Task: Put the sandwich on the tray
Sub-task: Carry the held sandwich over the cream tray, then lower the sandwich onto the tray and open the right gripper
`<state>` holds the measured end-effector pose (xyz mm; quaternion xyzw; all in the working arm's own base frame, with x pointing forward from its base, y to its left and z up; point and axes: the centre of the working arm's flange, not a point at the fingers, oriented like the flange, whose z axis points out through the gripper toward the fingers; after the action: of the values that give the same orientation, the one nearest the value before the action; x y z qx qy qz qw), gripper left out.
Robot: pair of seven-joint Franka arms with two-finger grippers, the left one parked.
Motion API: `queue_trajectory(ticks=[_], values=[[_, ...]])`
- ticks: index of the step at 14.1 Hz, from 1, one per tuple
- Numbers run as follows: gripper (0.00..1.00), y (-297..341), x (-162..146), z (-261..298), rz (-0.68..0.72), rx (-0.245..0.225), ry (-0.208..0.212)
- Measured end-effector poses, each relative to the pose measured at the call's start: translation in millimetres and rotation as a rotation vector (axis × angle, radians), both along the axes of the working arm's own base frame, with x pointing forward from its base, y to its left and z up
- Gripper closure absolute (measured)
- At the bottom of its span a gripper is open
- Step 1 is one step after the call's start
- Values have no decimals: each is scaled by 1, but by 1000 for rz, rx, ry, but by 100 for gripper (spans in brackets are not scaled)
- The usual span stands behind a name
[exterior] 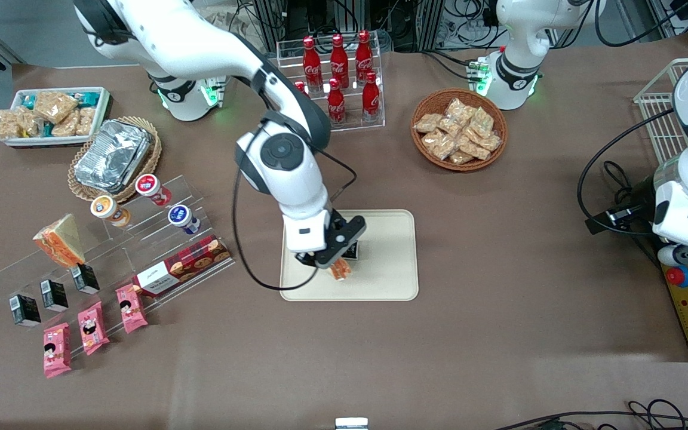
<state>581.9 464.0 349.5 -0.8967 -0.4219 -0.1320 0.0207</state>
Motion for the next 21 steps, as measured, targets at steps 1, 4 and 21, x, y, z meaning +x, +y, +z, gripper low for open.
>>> queue_trajectory(ticks=[1, 4, 21], values=[[80, 5, 1, -20, 58, 2, -19], [80, 6, 10, -66, 244, -18, -83], [37, 28, -11, -135, 529, 10, -77]])
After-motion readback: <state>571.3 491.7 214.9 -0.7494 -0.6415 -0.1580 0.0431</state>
